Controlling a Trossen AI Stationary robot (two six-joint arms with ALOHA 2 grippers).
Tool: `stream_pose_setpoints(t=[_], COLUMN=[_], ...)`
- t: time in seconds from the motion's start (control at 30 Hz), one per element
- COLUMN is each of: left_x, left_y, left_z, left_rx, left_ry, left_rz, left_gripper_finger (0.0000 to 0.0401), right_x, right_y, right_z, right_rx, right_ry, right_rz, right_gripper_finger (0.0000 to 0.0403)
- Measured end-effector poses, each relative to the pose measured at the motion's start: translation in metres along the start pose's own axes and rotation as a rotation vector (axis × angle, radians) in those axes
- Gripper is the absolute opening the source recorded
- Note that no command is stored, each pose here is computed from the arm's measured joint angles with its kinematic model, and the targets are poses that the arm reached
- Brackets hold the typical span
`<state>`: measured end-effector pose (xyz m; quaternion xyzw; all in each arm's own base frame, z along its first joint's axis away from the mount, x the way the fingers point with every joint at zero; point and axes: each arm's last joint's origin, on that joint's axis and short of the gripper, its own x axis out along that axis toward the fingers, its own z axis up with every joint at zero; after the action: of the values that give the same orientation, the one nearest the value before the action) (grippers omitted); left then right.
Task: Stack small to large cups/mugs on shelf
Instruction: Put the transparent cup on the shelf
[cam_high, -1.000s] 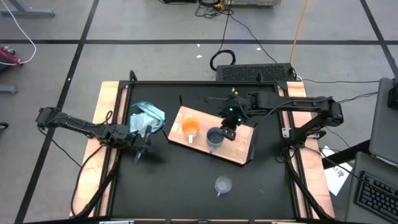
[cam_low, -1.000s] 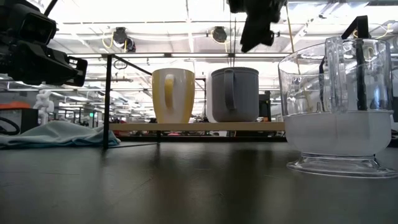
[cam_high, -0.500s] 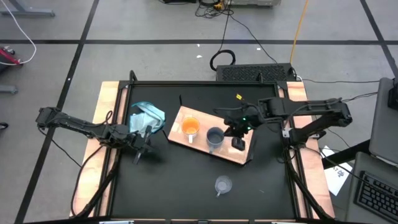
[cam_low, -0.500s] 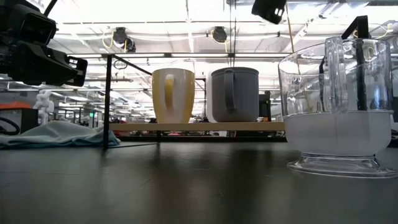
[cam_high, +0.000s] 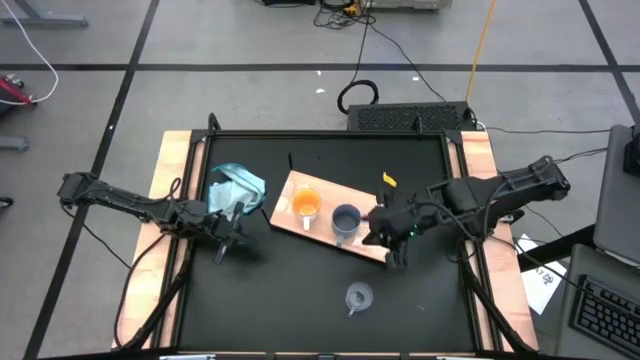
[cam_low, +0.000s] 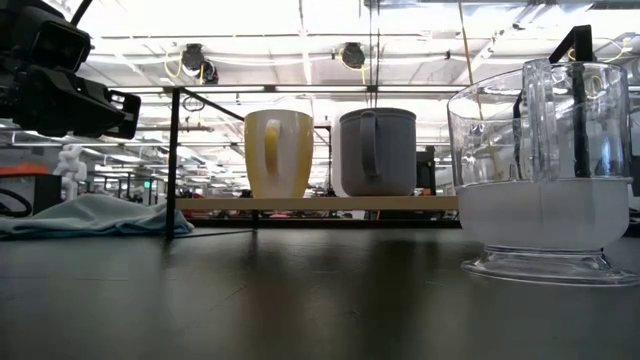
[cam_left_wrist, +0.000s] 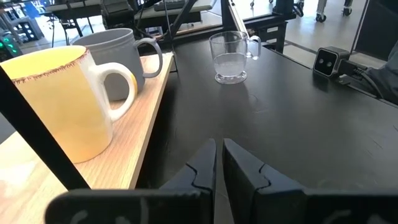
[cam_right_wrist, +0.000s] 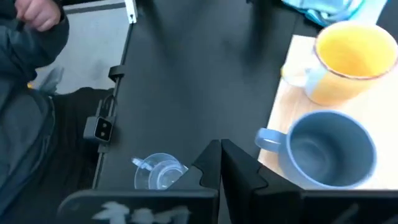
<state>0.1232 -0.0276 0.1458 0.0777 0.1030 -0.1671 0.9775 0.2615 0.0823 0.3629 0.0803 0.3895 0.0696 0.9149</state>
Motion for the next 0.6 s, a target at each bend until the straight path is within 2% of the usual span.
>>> stream_pose_setpoints(t=[0.33, 0.47, 0.6], left_x=[0.000, 0.000, 0.000], left_y=[0.000, 0.000, 0.000], left_z=[0.000, 0.001, 0.003], left_rx=[-0.007, -0.007, -0.020], left_ry=[-0.002, -0.012, -0.027], left_rz=[0.000, 0.002, 0.004], left_gripper_finger=[0.0031, 0.0031, 0.0031], right_x=[-0.003, -0.001, -0.006], right_y=[0.044, 0.042, 0.027], right_z=[-0.017, -0.026, -0.036], right_rx=[-0.146, -0.168, -0.153], right_ry=[-0.059, -0.069, -0.094], right_rz=[-0.063, -0.099, -0.112], right_gripper_finger=[0.0000, 0.0000, 0.0000])
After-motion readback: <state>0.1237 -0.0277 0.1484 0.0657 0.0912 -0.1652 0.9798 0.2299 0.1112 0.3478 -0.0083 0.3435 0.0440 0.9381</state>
